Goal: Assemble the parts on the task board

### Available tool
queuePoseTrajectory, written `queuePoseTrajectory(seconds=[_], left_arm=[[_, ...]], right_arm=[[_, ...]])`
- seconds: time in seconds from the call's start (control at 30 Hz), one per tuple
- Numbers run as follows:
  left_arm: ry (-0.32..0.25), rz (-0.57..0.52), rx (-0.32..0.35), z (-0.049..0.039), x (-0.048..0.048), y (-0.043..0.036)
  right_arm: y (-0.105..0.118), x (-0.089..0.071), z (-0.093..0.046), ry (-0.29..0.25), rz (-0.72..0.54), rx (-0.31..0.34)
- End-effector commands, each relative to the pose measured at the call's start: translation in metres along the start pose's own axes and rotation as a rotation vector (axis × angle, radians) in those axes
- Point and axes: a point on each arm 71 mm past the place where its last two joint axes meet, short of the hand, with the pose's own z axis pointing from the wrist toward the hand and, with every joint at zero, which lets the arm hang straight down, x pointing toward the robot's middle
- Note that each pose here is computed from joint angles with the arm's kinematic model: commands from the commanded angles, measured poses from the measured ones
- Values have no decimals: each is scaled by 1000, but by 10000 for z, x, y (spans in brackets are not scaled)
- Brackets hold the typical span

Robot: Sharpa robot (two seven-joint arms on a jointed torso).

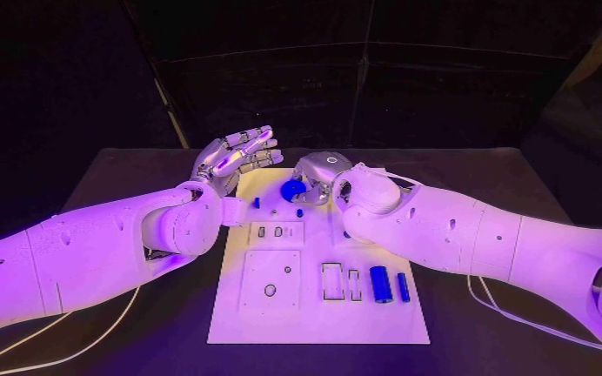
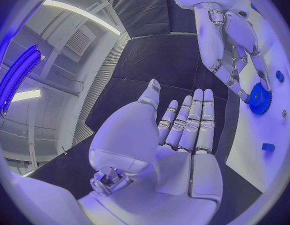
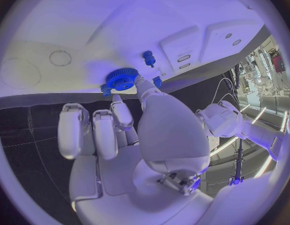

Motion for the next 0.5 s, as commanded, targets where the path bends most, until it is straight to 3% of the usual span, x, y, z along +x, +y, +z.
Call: queuePoseTrajectory(seconds=[0.03, 0.5], left_arm=[[15, -7, 1, 5, 16, -11], [14, -6, 0, 1, 2, -14]], right_arm=[[2, 2, 5, 18, 13, 2], [-116, 11, -63, 31, 92, 17]])
